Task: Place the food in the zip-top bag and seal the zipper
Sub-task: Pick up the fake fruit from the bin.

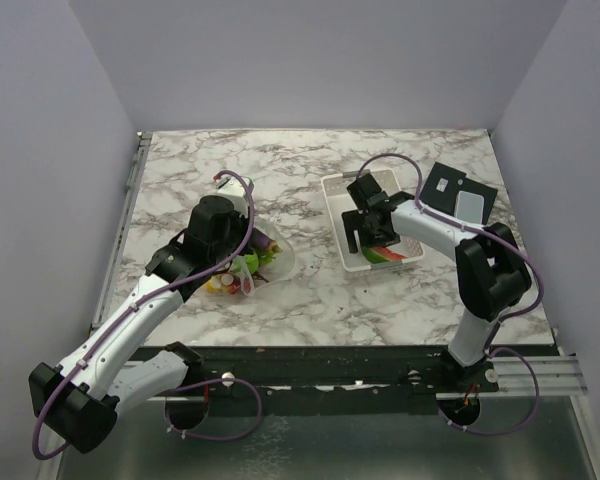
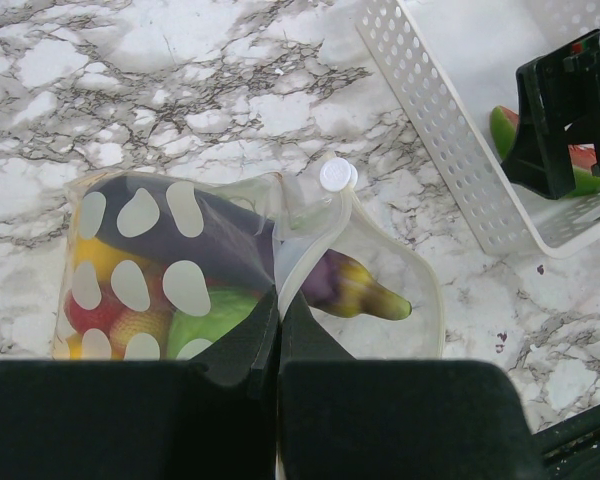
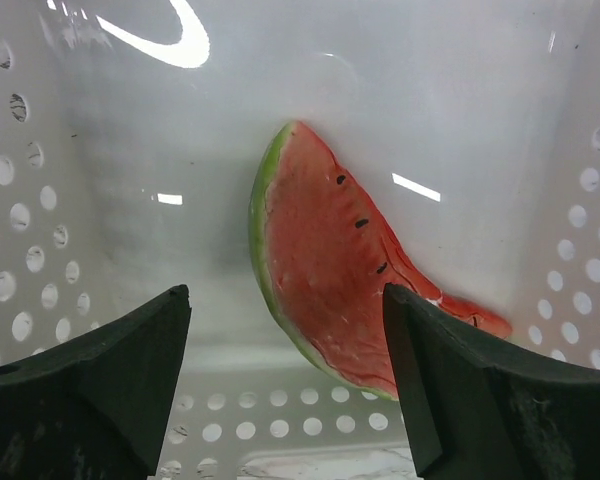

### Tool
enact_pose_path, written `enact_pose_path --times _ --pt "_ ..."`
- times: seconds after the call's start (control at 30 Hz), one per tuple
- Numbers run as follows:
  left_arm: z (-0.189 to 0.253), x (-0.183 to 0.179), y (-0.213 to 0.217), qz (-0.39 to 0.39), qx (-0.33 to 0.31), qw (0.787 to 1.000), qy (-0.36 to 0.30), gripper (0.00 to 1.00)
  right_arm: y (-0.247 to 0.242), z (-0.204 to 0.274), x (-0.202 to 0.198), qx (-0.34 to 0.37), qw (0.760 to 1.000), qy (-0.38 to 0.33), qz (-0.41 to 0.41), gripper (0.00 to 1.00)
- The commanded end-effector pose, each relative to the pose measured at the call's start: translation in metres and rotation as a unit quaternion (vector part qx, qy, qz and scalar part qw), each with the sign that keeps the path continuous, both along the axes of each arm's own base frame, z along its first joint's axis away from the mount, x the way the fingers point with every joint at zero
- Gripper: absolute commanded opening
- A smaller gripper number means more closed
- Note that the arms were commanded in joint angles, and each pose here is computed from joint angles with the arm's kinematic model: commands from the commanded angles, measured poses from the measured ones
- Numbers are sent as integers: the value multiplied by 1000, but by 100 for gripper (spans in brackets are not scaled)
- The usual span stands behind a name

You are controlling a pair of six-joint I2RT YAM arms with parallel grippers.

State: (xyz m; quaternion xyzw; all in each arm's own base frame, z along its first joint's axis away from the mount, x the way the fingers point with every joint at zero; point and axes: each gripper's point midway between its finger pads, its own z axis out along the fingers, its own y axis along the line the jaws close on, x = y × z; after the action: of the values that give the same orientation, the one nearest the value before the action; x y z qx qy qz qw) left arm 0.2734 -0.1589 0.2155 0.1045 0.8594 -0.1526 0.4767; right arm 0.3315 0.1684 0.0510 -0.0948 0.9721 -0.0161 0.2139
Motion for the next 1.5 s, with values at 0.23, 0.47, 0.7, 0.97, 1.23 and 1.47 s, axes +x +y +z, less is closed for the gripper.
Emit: enact_pose_path --times 0.23,0.47,0.7,0.97,1.23,1.47 --pt "6 1 -4 -4 -9 1000 -8 0 -7 -26 0 4 1000 31 -3 85" --pt "7 1 -4 -5 -9 1000 -9 0 -13 -41 -4 -5 999 45 -11 77" --pt "7 1 -4 -4 -9 1000 -9 0 -12 -41 -5 0 999 43 -11 53" --pt "6 1 -4 -4 -9 1000 -8 0 -6 -16 5 21 1000 11 -17 30" --pt "5 2 -4 -4 -7 1000 -7 0 3 29 16 59 997 -39 -16 25" --pt "5 2 -4 -4 -7 1000 -6 0 11 73 21 99 991 -88 -13 24"
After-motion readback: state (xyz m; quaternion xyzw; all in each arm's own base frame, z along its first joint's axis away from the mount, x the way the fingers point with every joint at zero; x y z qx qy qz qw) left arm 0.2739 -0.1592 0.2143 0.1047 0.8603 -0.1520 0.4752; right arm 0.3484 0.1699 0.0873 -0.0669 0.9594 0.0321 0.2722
